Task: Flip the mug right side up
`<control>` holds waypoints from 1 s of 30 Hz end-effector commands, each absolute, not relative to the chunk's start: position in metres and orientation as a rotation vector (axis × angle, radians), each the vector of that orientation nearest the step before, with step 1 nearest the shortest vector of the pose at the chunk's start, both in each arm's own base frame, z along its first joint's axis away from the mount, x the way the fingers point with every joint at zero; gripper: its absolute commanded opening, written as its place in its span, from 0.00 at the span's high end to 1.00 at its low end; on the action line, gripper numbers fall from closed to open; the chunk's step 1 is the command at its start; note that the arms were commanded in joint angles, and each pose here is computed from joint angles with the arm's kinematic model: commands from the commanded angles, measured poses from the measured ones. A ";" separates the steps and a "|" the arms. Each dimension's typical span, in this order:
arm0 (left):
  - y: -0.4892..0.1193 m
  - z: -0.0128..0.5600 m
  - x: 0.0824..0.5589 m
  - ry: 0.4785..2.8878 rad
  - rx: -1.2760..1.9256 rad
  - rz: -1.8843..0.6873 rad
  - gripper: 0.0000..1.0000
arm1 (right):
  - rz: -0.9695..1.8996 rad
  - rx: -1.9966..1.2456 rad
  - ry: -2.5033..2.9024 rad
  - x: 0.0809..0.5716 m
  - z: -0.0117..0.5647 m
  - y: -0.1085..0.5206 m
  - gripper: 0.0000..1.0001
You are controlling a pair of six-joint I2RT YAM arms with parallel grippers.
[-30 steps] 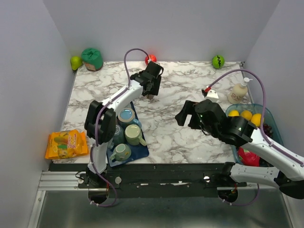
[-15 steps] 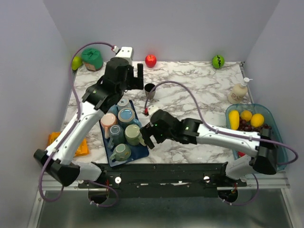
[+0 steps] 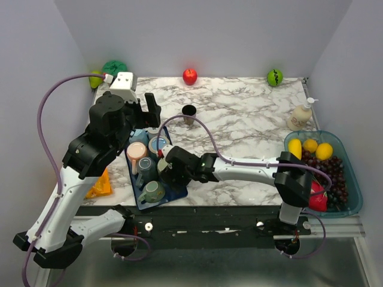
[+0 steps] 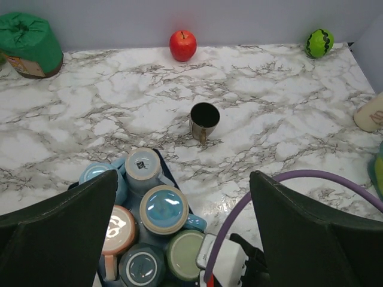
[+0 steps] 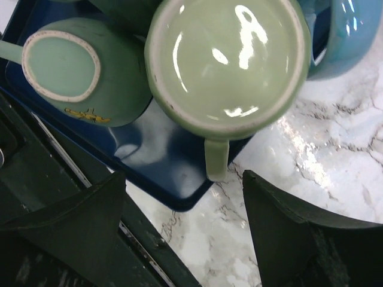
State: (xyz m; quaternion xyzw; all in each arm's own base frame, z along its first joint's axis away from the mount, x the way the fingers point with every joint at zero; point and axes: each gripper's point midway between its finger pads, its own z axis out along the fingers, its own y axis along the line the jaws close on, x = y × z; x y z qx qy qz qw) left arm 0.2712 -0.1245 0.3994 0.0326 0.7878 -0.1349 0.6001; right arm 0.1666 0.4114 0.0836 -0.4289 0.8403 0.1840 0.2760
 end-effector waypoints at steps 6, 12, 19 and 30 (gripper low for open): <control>-0.123 0.411 0.258 1.814 0.090 -0.358 0.01 | 0.474 -1.175 2.217 0.182 0.070 0.442 0.25; -0.121 0.415 0.256 1.804 0.085 -0.360 0.01 | 0.419 -1.127 2.238 0.190 0.066 0.438 0.36; -0.120 0.416 0.255 1.799 0.083 -0.355 0.01 | 0.349 -1.087 2.253 0.199 0.065 0.437 0.61; -0.118 0.419 0.251 1.786 0.076 -0.371 0.01 | 0.305 -1.027 2.241 0.203 0.084 0.421 0.99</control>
